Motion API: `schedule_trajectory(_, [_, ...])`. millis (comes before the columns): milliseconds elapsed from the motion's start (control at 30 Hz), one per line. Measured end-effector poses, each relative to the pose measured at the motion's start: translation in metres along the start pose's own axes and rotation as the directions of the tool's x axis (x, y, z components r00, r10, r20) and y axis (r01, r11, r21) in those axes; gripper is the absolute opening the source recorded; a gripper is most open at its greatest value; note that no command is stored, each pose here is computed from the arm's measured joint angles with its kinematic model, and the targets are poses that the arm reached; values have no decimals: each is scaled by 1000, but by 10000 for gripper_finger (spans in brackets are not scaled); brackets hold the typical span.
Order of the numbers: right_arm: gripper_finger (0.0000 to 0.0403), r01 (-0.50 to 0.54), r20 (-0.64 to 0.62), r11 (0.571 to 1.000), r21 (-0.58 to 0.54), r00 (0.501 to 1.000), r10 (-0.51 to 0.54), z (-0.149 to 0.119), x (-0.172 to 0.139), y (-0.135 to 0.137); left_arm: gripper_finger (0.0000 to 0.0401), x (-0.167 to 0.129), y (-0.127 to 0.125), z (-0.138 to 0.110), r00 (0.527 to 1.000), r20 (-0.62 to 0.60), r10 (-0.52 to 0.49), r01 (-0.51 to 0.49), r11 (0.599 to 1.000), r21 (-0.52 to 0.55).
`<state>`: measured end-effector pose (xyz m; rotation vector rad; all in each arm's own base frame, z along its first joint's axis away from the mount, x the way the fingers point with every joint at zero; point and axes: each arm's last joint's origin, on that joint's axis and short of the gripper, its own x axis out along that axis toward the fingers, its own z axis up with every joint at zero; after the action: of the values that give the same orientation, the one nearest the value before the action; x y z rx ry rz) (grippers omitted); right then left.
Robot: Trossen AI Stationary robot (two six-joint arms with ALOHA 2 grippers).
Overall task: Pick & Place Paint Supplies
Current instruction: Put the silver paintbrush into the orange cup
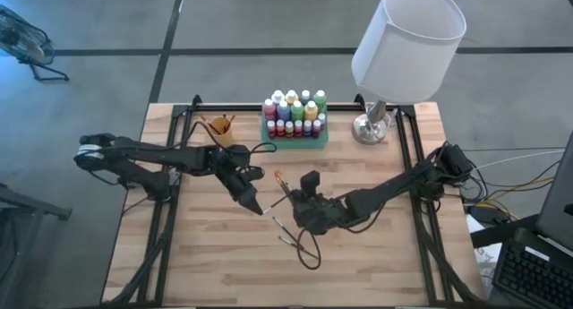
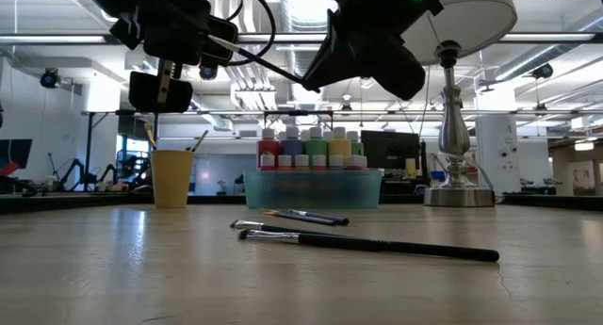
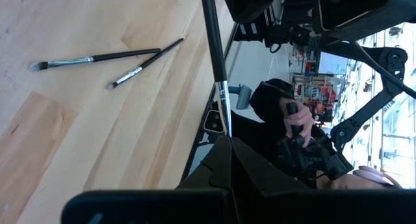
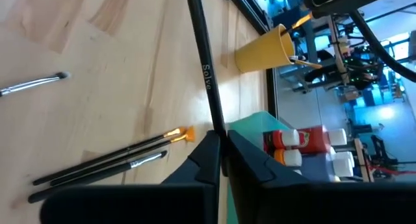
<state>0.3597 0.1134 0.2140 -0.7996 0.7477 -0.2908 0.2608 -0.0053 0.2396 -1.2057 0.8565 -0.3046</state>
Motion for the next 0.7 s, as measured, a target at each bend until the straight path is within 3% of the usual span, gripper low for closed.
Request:
schedule_trajectory(567, [8,-27,13,999,21,1000,27,0,2,-1,0,0,0,0,1000,-3,-2,2,1000,6])
schedule_trajectory(700, [24,-26,15,999,23,1000,26,1,2,-1,0,0,0,0,1000,-2,-3,3,1000,7])
